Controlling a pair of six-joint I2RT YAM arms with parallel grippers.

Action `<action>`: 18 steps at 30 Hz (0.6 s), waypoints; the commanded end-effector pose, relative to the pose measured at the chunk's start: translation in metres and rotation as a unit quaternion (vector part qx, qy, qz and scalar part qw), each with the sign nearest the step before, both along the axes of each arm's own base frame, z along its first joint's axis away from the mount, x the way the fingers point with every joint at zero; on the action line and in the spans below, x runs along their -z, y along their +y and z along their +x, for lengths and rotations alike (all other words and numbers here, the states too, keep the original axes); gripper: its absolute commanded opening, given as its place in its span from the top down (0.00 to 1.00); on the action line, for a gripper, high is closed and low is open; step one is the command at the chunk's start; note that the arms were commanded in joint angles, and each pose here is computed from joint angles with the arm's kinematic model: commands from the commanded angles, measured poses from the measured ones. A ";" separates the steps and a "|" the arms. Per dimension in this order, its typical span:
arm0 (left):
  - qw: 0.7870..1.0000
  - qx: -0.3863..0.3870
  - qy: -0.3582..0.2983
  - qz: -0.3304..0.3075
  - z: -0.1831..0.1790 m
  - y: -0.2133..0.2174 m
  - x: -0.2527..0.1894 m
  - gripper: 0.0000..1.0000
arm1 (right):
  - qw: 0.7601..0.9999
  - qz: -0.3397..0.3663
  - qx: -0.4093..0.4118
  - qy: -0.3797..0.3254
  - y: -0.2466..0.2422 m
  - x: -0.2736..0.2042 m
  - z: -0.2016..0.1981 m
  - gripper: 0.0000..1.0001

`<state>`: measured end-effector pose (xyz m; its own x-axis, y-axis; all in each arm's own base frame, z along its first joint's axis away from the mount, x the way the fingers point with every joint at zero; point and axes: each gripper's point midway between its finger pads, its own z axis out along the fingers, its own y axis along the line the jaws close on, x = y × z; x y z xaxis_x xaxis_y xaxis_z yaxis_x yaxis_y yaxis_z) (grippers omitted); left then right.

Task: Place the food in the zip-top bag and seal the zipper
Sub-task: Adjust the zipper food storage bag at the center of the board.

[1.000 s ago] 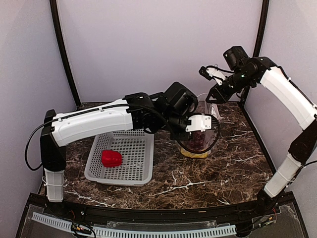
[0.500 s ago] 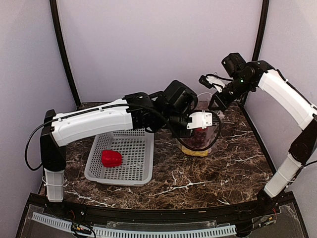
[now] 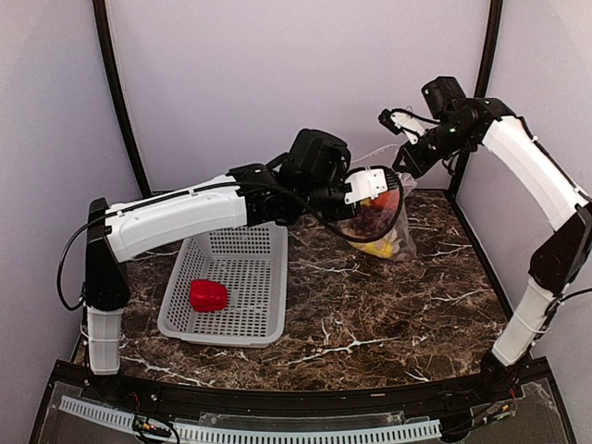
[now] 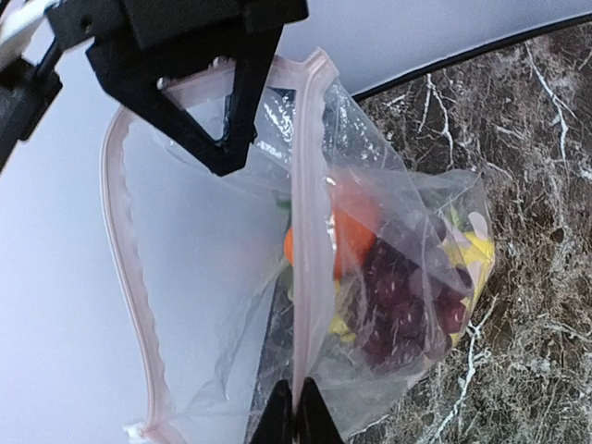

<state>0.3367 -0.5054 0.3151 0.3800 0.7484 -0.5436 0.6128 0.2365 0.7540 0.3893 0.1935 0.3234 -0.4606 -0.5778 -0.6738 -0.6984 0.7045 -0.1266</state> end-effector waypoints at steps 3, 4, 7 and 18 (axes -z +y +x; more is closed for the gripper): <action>0.997 -0.027 0.073 -0.005 -0.006 0.001 0.040 0.79 | 0.995 0.029 -0.030 0.096 0.020 0.058 -0.003 1.00; 0.995 -0.026 0.092 -0.001 -0.013 0.005 0.042 0.73 | 0.994 0.034 -0.034 0.101 0.023 0.058 -0.006 1.00; 0.987 -0.049 0.152 -0.036 -0.035 0.030 0.029 0.59 | 0.992 0.045 -0.045 0.107 0.027 0.056 -0.012 1.00; 0.922 -0.232 0.278 -0.134 -0.083 0.171 0.030 0.15 | 0.986 0.085 -0.079 0.120 0.038 0.049 -0.033 1.00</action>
